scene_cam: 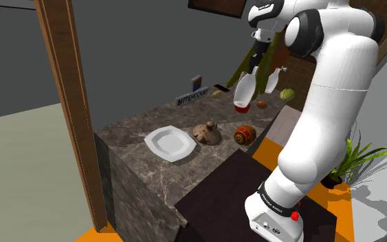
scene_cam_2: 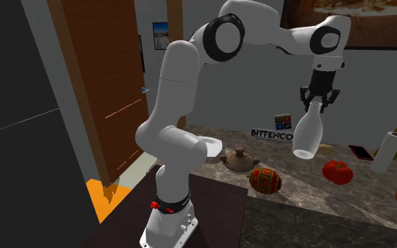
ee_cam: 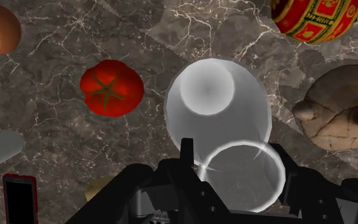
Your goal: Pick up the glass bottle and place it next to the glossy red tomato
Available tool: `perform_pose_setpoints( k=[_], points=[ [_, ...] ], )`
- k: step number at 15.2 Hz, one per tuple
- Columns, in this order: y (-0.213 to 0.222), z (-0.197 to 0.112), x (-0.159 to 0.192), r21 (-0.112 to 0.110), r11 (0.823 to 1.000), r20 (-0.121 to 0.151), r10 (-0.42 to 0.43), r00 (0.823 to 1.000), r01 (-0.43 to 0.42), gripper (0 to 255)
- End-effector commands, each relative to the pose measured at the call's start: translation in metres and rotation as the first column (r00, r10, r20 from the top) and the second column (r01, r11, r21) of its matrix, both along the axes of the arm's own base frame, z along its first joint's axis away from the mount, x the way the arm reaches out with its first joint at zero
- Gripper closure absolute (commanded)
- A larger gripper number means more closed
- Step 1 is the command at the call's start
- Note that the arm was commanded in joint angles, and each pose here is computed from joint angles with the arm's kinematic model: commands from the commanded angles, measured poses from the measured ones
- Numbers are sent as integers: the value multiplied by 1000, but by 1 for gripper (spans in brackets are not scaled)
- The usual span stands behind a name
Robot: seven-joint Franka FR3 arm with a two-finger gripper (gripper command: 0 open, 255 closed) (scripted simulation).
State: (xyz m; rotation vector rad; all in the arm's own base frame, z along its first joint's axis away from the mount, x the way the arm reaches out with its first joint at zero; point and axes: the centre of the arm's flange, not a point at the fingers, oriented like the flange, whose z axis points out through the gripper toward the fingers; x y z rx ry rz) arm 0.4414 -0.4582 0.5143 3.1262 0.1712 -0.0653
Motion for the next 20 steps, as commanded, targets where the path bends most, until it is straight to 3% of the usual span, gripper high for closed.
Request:
perform_pose_setpoints(
  k=[1, 20],
  points=[
    [0, -11, 1, -1, 1000, 1, 0, 1000, 0, 255],
    [0, -111, 1, -1, 1000, 1, 0, 1000, 0, 255]
  ],
)
